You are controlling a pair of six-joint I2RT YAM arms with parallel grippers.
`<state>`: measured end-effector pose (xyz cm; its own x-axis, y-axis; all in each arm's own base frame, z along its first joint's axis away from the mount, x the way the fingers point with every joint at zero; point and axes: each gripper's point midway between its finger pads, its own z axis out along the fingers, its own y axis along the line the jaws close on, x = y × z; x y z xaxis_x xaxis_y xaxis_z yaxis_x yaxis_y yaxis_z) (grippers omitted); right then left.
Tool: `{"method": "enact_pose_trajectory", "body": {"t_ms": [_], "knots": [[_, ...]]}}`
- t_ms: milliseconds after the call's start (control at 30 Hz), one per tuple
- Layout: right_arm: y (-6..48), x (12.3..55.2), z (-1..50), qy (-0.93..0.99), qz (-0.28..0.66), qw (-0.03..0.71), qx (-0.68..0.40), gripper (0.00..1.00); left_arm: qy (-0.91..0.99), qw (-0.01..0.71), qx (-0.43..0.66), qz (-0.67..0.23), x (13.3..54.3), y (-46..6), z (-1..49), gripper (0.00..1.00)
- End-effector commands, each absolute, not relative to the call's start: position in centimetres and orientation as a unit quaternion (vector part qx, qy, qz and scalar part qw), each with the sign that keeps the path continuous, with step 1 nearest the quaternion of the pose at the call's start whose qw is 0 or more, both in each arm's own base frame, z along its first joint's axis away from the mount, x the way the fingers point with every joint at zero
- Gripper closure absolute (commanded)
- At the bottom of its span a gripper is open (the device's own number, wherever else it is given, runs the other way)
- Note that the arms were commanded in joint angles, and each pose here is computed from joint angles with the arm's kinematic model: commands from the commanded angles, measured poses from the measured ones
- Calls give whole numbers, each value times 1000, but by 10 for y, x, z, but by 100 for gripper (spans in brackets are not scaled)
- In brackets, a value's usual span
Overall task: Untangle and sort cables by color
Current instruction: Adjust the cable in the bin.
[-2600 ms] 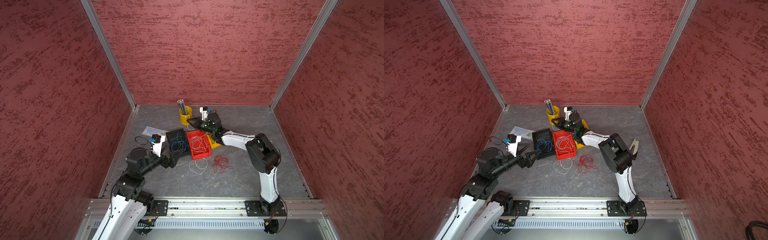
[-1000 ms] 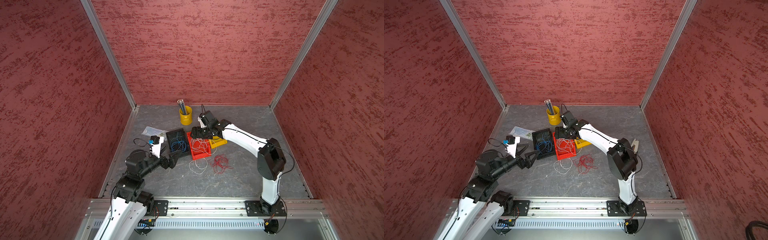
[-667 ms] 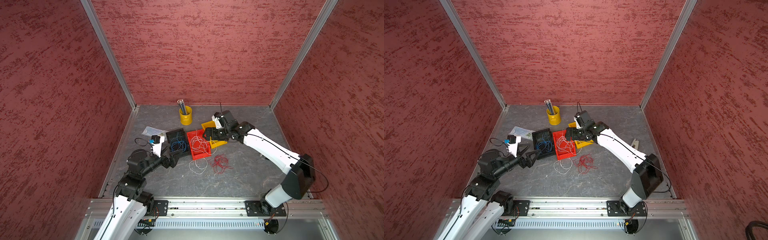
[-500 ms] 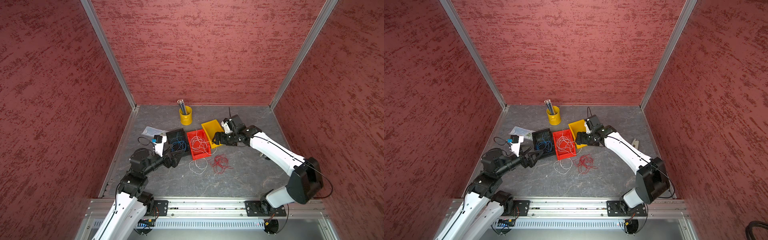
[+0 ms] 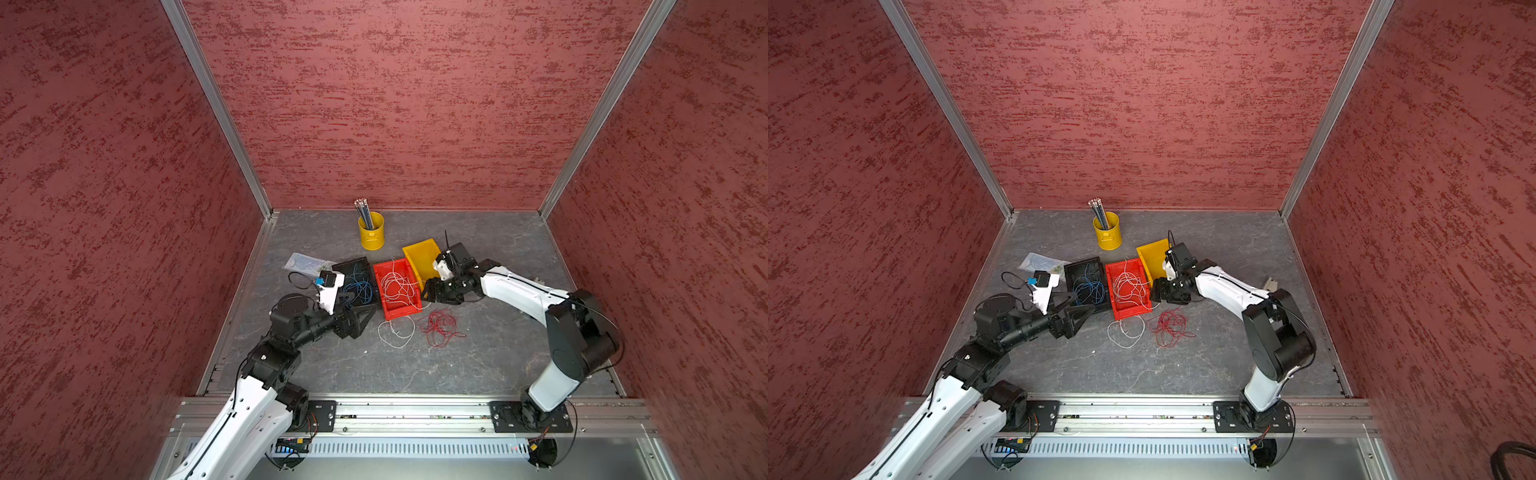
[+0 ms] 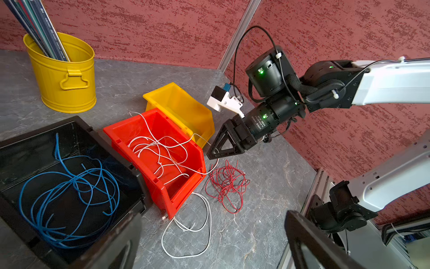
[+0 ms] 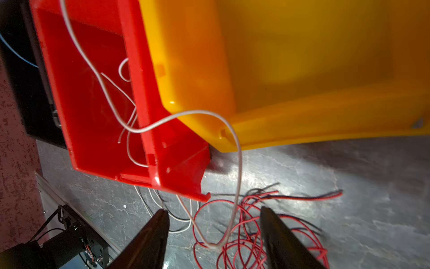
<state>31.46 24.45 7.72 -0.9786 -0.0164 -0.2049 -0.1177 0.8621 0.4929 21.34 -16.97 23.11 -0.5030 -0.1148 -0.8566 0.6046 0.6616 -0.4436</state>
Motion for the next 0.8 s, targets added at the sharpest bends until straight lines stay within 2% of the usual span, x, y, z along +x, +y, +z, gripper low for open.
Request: {"method": "enact_pose_trajectory", "body": {"t_ms": [0,133,267,367,600,767], "knots": [[253,331,88,950,284,124,-44,40,775,490,162,-366,213,-166,242,0],[254,335,87,949,284,130,-42,62,777,489,160,-363,213,-165,241,0],[250,336,93,950,275,140,-42,80,778,488,160,-363,215,-165,240,0],[247,335,104,951,265,152,-48,99,778,488,159,-362,216,-165,240,0],[275,333,136,948,237,177,-115,100,788,479,147,-359,217,-163,236,0],[307,338,132,949,198,173,-173,100,793,476,145,-351,214,-160,236,0]]}}
